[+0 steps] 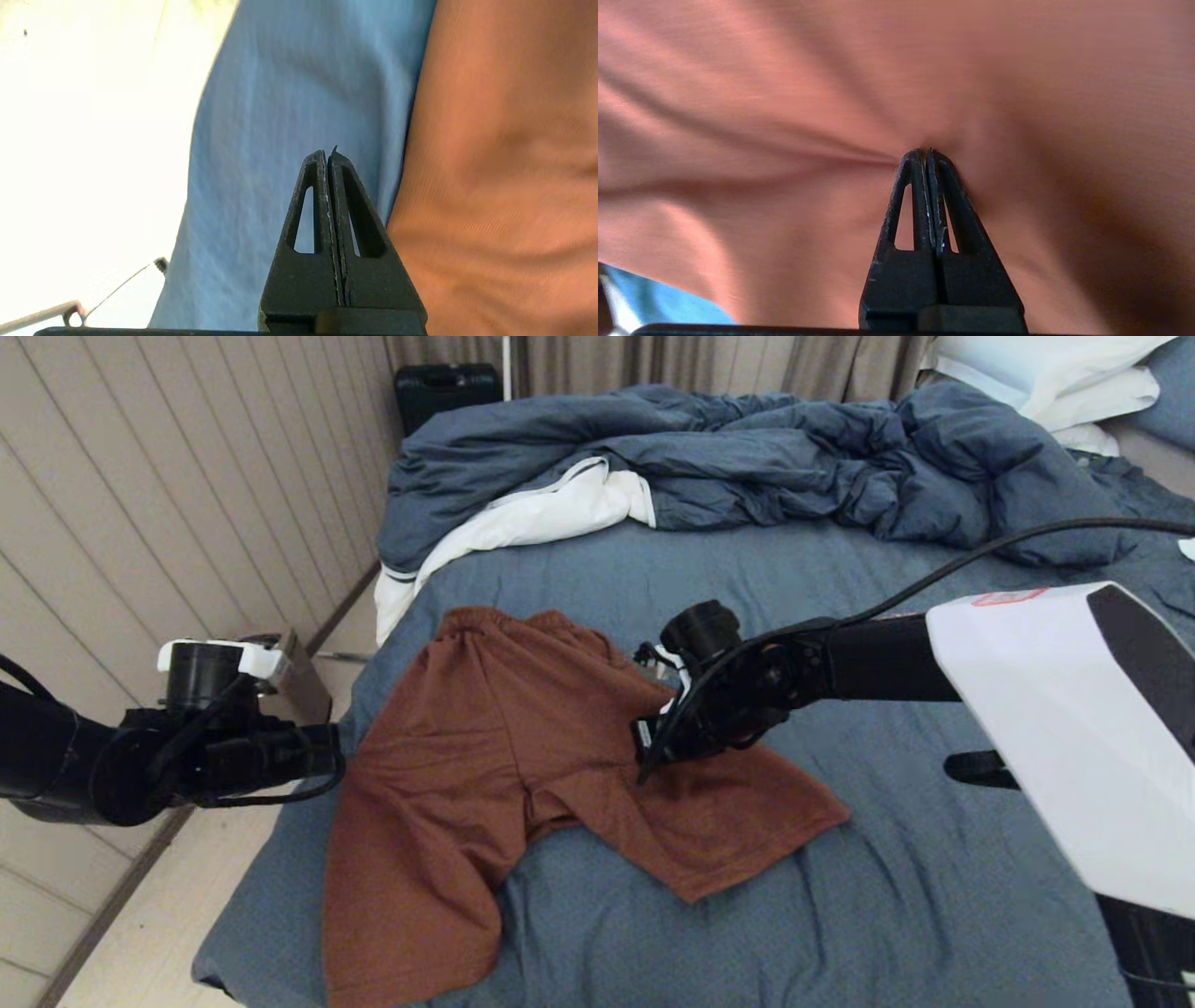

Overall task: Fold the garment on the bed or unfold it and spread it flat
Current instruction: Unford the brown shorts

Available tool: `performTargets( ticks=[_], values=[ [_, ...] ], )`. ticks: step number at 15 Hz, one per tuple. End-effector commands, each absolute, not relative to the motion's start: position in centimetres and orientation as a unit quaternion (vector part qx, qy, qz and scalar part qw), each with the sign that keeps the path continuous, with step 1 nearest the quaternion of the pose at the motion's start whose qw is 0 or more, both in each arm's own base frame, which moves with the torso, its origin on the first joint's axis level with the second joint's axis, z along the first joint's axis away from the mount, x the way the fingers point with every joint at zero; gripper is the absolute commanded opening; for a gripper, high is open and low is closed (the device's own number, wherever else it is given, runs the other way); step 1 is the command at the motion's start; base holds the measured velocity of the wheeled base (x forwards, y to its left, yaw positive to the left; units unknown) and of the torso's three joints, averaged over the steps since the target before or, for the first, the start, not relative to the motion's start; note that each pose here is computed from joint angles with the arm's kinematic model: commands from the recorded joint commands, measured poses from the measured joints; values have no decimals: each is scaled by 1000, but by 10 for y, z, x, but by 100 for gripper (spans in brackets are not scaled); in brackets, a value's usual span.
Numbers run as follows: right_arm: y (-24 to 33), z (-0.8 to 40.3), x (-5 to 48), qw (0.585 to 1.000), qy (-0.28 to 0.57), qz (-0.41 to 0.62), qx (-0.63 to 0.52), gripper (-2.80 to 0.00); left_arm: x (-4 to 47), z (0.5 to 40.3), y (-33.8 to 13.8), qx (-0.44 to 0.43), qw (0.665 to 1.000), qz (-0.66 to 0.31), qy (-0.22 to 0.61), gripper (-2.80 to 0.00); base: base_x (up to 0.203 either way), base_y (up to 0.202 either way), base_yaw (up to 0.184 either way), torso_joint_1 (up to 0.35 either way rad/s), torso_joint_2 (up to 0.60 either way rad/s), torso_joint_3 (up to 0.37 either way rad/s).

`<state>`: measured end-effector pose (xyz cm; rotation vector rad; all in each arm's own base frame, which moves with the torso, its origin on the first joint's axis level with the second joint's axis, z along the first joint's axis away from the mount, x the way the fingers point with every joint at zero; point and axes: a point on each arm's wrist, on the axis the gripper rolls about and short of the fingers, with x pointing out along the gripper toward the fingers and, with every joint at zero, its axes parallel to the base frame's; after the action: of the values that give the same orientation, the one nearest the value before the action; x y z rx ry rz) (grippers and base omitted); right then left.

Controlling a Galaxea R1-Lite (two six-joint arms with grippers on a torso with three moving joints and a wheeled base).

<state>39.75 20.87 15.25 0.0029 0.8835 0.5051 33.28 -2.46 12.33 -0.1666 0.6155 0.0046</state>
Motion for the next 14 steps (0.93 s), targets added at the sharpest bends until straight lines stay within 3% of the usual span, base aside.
performTargets(
  ticks=[1,5,10,14],
  values=[
    [190,164,397,881,415,228,9,-280,343,132,-17,-89,954,10,288,-280,0,0,0,0,0,0],
    [178,177,392,886,407,221,14,-280,328,151,-24,-96,956,-4,277,-280,0,0,0,0,0,0],
    [189,192,366,882,401,246,6,-280,266,193,-86,-106,942,-112,299,-280,0,0,0,0,0,0],
    [202,182,350,881,389,270,-2,-280,241,161,-101,-101,906,-143,386,-280,0,0,0,0,0,0]
  ],
)
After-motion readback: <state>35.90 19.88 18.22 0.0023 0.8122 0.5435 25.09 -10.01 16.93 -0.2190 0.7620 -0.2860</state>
